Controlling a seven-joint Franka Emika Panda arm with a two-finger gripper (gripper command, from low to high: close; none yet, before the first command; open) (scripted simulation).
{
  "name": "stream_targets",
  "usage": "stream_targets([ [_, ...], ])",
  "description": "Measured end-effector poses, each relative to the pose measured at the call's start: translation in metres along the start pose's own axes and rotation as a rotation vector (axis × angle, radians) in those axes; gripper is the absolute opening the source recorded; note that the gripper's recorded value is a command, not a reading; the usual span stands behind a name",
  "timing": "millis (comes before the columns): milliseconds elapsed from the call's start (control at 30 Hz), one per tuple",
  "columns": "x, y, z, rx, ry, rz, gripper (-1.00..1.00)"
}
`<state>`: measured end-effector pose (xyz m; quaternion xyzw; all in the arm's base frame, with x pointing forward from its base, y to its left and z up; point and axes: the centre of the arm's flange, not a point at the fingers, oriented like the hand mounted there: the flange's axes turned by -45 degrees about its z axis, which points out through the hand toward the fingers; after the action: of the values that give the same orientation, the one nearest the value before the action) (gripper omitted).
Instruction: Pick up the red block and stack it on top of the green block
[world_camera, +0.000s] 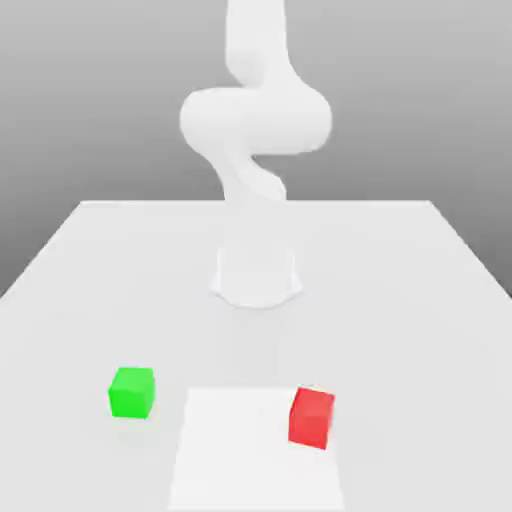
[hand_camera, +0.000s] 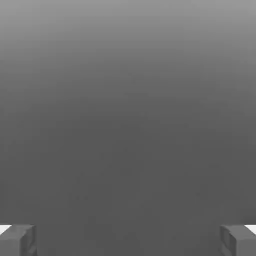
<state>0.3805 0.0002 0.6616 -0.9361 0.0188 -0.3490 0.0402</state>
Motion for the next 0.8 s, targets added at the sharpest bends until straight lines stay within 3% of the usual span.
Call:
stream_targets([
  [167,-0.036,-0.007,0.120,0.071,-0.193,0.098,0.00],
  [333,-0.099,-0.024,0.218,0.067,-0.378,0.172,0.00],
  [633,-0.248,-0.039,0.330,-0.103,-0.641,0.247,0.00],
  [800,-0.299,-0.032,0.357,-0.188,-0.686,0.256,0.00],
])
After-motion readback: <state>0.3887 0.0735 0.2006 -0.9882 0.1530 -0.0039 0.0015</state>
